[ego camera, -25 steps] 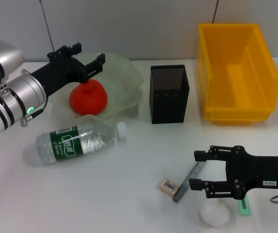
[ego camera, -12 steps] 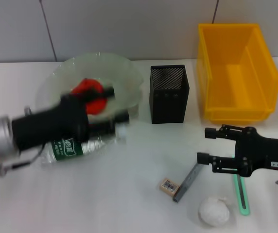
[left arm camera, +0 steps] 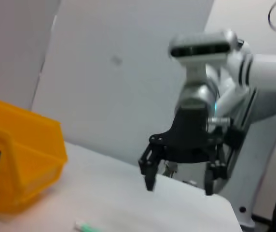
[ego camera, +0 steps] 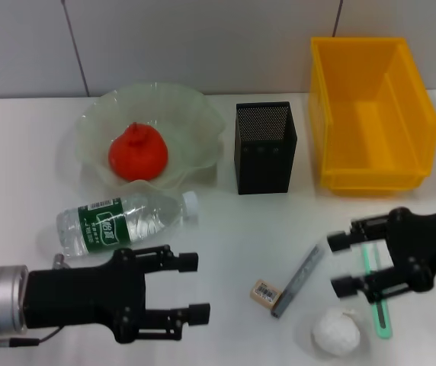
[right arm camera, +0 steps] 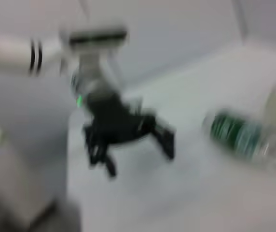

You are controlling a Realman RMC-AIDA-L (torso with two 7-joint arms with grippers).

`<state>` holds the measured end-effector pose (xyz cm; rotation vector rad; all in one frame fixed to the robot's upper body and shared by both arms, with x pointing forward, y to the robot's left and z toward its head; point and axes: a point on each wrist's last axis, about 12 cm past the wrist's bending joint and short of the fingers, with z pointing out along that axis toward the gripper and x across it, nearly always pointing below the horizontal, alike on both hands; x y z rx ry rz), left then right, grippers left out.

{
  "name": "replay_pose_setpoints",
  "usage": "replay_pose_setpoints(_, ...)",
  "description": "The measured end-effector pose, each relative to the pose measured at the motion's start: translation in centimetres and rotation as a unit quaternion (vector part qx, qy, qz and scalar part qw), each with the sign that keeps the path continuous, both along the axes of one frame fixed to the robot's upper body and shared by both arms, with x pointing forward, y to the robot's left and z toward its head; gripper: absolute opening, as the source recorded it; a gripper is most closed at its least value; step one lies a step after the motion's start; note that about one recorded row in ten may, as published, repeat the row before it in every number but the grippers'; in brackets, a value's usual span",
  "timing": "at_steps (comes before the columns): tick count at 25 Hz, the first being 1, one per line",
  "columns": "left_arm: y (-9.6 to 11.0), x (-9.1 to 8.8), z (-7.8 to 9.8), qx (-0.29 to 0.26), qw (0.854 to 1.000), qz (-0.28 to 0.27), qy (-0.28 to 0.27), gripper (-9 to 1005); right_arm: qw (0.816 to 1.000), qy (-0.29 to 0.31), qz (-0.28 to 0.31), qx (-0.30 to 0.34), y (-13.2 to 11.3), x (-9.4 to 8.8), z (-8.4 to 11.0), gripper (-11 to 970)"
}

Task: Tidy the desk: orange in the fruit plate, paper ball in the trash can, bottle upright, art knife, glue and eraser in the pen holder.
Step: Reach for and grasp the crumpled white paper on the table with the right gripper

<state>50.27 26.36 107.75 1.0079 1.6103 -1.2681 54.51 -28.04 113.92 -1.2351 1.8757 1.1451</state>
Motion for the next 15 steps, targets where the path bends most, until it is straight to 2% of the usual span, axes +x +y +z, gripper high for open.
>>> replay_pose_setpoints(3,-0.5,-0.6,-0.8,0.017,1.000,-0.011,-0.009,794,0.993,0.037,0.052,-0.097,1.3,0.8,1.7,762)
replay_pose_setpoints(7,-0.6,-0.9,-1.5,0.031,0.999,-0.012,-0.017,793,0.976,0.046,0.093,-0.191,3.7,1.5,2.4,762)
replay_pose_setpoints(11,-0.7,-1.2,-1.9,0.035,0.999,-0.011,-0.021,793,0.959,0.026,0.122,-0.253,6.0,1.6,2.3,761)
replay_pose_setpoints(15,-0.8,-1.2,-2.3,0.040,0.999,-0.005,-0.023,793,0.948,0.004,0.129,-0.291,7.1,1.9,1.8,762)
